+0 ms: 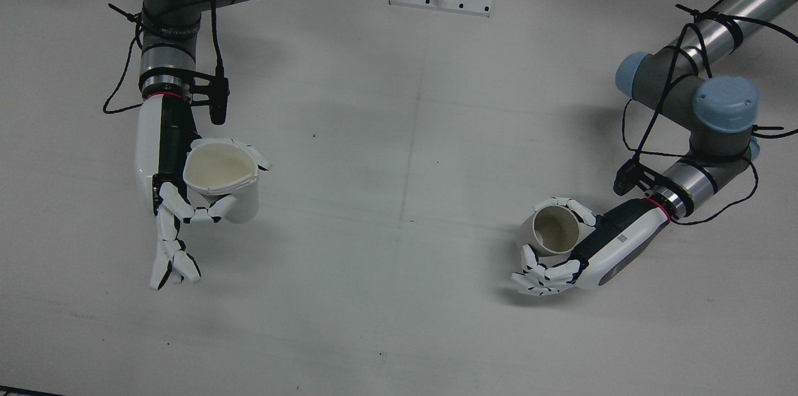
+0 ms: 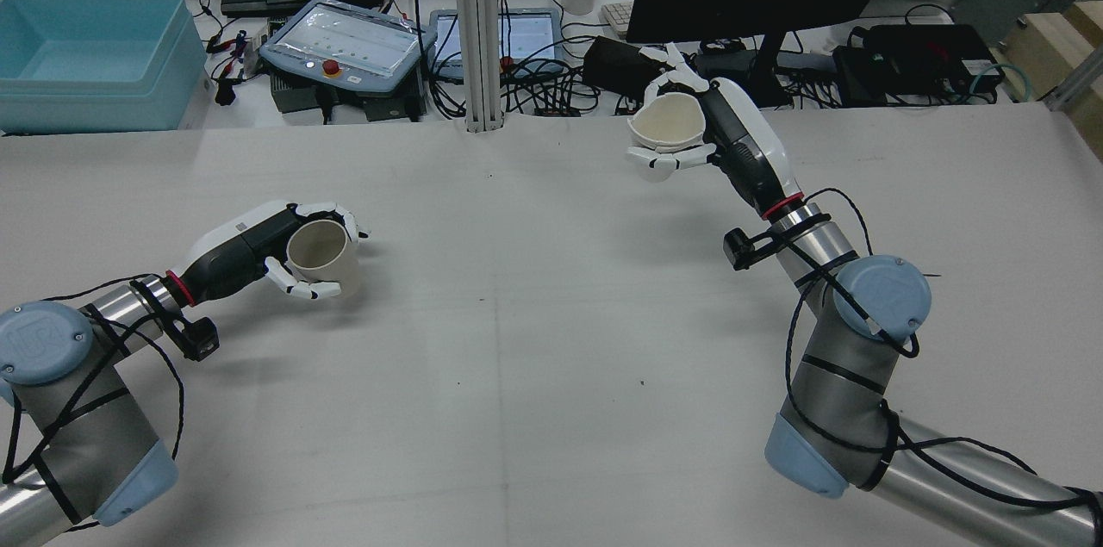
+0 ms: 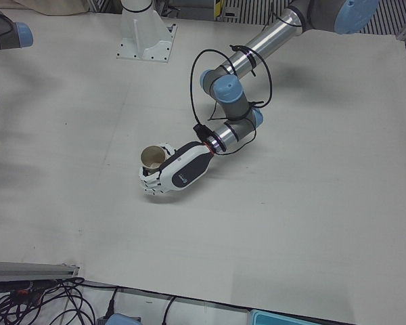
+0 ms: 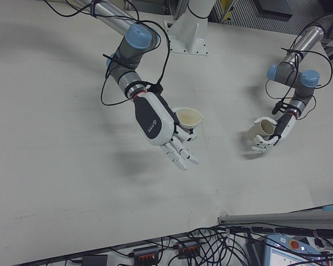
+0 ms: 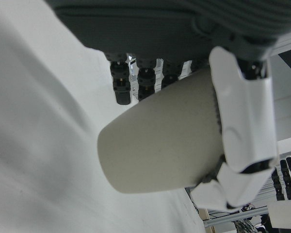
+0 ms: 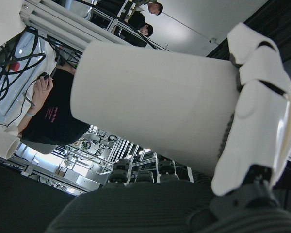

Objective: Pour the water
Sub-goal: 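Lift both cups and bring them toward each other above the table, then tilt the right hand's cup over the left hand's cup to pour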

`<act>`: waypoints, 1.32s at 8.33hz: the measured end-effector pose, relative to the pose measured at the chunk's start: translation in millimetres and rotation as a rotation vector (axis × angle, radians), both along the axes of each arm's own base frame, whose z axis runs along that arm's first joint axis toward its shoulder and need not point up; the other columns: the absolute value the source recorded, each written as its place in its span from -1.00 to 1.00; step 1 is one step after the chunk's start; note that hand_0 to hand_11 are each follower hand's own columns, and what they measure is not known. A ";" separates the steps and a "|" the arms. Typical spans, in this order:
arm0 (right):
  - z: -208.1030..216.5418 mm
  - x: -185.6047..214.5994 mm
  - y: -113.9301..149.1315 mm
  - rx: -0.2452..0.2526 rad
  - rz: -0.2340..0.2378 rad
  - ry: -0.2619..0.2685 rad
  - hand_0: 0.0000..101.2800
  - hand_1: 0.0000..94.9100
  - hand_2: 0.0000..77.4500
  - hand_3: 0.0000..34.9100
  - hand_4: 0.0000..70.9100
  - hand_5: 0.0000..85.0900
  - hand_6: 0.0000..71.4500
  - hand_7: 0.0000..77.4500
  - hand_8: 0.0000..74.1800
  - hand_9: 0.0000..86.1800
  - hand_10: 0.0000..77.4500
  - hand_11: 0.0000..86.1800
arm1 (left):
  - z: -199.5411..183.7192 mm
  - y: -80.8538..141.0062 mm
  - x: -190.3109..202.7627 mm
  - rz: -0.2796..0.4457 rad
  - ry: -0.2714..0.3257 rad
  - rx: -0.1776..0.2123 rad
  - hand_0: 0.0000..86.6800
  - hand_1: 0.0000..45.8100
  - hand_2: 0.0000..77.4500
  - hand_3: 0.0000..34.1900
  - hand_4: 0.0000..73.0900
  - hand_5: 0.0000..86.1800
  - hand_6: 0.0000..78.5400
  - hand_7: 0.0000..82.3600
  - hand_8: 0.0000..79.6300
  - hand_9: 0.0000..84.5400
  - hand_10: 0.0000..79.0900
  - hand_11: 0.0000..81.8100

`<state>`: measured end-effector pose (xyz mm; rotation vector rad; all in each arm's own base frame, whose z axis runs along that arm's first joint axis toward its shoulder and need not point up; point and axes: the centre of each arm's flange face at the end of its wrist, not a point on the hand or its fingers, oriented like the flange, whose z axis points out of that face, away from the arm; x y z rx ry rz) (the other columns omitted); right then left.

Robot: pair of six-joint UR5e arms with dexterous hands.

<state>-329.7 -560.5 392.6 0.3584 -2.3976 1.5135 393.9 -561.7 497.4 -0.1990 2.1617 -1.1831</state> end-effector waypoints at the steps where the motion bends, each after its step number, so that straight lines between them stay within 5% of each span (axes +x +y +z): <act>1: -13.5 -0.8 0.3 0.018 0.015 0.020 0.07 -0.59 -0.41 -1.00 -0.06 0.35 -0.74 -0.58 -0.99 -0.92 -0.86 -0.77 | -7.3 1.3 7.8 0.015 -0.007 0.008 0.33 -0.24 -0.04 -1.00 -0.25 0.18 -0.17 0.21 -0.52 -0.30 -0.67 -0.51; 3: -55.1 -7.7 11.3 0.062 0.068 0.115 0.07 -0.59 -0.39 -1.00 -0.02 0.35 -0.71 -0.52 -0.99 -0.95 -0.86 -0.77 | -31.1 -2.2 21.0 0.042 -0.007 0.029 0.36 -0.24 -0.04 -1.00 -0.24 0.18 -0.15 0.19 -0.52 -0.30 -0.67 -0.51; 8: -155.5 -57.9 71.3 0.149 0.303 0.437 0.18 -0.57 -0.37 -1.00 0.02 0.35 -0.66 -0.45 -0.97 -0.92 -0.86 -0.75 | -75.9 -0.4 27.0 0.083 0.027 0.088 0.39 -0.29 -0.01 -1.00 -0.24 0.18 -0.18 0.11 -0.52 -0.33 -0.67 -0.48; 11: -160.0 -51.8 72.6 0.137 0.339 0.507 0.21 -0.56 -0.39 -1.00 0.09 0.35 -0.66 -0.51 -0.96 -0.94 -0.85 -0.73 | -91.7 15.9 41.0 0.132 0.031 0.128 0.39 -0.29 -0.01 -1.00 -0.25 0.18 -0.18 0.11 -0.53 -0.35 -0.67 -0.49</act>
